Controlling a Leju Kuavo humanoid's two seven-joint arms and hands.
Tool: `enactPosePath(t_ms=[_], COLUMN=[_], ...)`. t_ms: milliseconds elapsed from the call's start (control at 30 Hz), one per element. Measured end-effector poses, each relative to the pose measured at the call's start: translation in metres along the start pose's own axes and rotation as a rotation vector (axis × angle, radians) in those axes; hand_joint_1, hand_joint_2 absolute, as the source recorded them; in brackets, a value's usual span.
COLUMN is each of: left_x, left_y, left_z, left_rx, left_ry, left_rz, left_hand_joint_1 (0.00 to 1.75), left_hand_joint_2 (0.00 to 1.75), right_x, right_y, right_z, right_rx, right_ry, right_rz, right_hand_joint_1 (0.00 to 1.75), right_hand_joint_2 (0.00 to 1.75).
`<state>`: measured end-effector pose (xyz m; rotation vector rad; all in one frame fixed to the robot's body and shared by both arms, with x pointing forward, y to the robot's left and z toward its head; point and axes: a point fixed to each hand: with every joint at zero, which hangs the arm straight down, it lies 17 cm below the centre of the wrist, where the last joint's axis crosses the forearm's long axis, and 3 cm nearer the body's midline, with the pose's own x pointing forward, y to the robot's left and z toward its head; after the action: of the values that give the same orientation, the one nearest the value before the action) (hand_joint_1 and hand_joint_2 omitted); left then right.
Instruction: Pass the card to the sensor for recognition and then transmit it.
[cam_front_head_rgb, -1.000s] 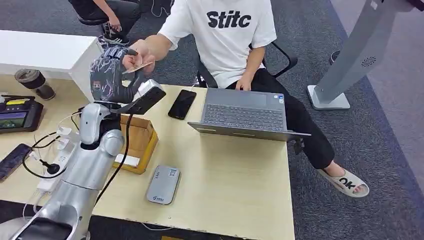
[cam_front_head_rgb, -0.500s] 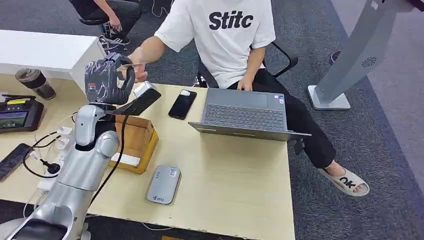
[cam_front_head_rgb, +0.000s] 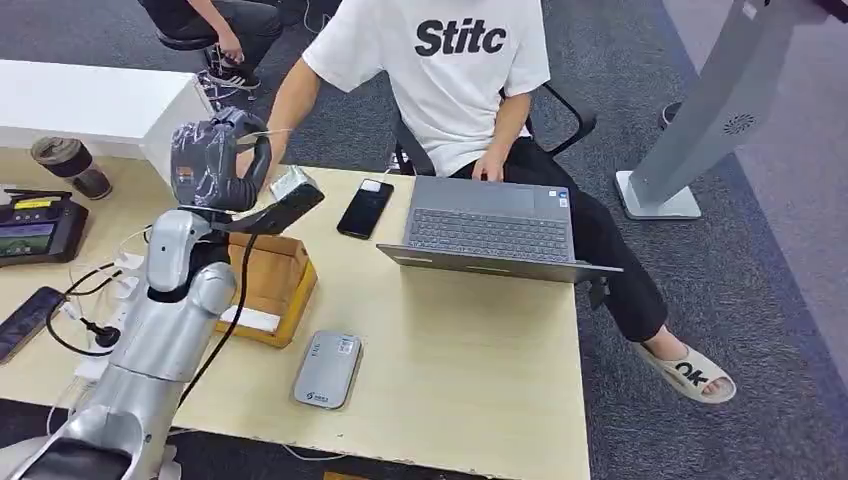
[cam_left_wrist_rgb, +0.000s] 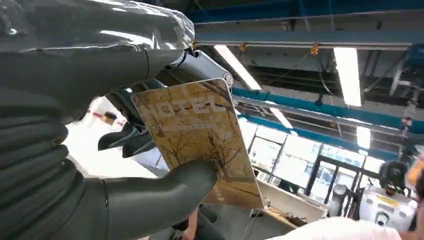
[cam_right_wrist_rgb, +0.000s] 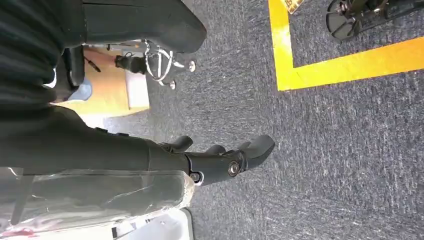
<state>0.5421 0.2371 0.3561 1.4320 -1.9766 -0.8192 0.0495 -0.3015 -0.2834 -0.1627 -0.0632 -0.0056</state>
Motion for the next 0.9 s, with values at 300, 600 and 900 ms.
enactPosePath(t_ms=[300,600,900], left_x=[0.077,0.134,0.147], left_y=[-0.012,-0.019,-0.01], left_z=[0.041,0.101,0.121], left_rx=[-0.147,-0.227,-0.239], left_ry=[-0.2,-0.357,-0.4], left_rz=[0.036,0.068,0.087], left_hand_joint_1=[1.75,1.75,1.75], left_hand_joint_2=[1.75,1.75,1.75], right_x=[-0.005,-0.008,-0.01], right_y=[-0.001,-0.001,-0.001], right_z=[0.0,0.0,0.0], right_rx=[-0.002,-0.002,-0.002], right_ry=[0.002,-0.001,0.005], right_rz=[0.005,-0.007,-0.031], right_hand_joint_1=[0.0,0.0,0.0], right_hand_joint_2=[1.75,1.75,1.75])
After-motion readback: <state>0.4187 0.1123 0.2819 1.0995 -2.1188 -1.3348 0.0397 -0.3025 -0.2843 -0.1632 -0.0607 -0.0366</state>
